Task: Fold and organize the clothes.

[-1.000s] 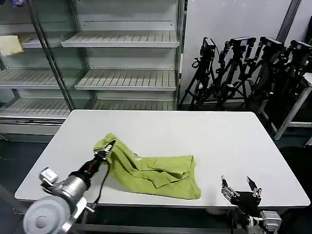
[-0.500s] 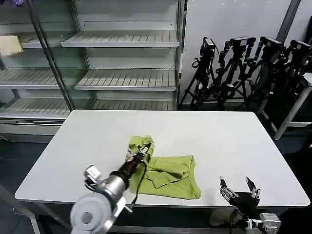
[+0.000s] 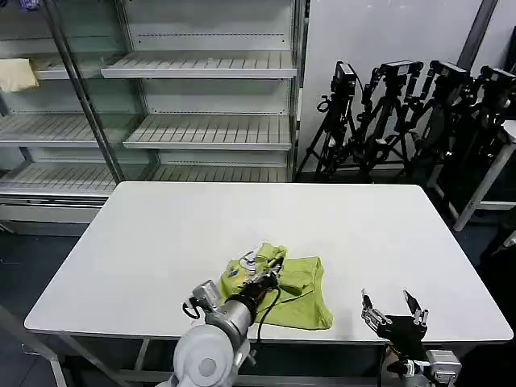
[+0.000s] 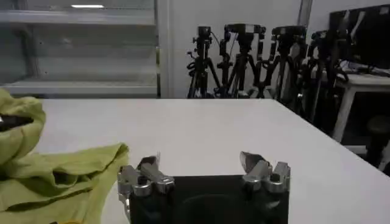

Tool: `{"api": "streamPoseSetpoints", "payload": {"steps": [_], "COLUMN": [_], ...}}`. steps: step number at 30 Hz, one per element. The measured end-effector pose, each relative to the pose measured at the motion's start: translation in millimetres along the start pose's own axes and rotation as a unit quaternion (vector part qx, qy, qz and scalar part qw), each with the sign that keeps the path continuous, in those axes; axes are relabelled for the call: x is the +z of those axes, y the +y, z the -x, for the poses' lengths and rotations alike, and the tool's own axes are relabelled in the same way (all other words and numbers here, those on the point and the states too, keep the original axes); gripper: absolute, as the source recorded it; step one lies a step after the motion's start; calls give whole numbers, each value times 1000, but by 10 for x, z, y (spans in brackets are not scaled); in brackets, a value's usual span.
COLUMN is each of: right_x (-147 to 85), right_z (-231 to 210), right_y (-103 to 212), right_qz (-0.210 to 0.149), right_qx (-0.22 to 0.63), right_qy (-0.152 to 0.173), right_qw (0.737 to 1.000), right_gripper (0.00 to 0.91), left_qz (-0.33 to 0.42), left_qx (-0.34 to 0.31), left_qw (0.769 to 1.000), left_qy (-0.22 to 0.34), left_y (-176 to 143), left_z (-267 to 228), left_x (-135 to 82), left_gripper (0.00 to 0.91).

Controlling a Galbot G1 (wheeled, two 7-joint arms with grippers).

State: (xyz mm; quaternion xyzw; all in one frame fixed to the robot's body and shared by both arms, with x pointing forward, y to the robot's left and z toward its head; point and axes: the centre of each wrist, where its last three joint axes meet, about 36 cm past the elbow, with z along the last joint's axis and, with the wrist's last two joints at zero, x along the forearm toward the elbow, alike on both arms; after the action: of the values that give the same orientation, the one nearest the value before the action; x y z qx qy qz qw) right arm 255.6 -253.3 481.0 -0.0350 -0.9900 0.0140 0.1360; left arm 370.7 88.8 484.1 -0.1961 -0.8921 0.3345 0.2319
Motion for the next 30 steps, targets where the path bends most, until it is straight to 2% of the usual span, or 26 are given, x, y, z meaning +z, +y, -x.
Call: {"api": "streamPoseSetpoints", "payload": {"steps": [5,20,24,30], "right_x": [-20,-15,-7,-3], "right_z": [-6,19,41,54], "right_y": [10,23,41,54], "right_qz": [0,0,5,6], "right_qx": [-2,-4,-4,-5], "right_qy": [-2,0,0,0], "right_qw": [1000,1000,1000,1000], "right_gripper": [907,907,907,907], "left_qz": [31,104,126,170], "left_qx": [14,86,72,7], "left_qw": [999,991,989,984], "left_qy": [2,-15,-24,-46], "left_y": [-118,-299,-211,95], "left_z": [47,-348,-501,-616], "left_x": [42,-161,-232,-342], "left_gripper": [907,907,907,907]}}
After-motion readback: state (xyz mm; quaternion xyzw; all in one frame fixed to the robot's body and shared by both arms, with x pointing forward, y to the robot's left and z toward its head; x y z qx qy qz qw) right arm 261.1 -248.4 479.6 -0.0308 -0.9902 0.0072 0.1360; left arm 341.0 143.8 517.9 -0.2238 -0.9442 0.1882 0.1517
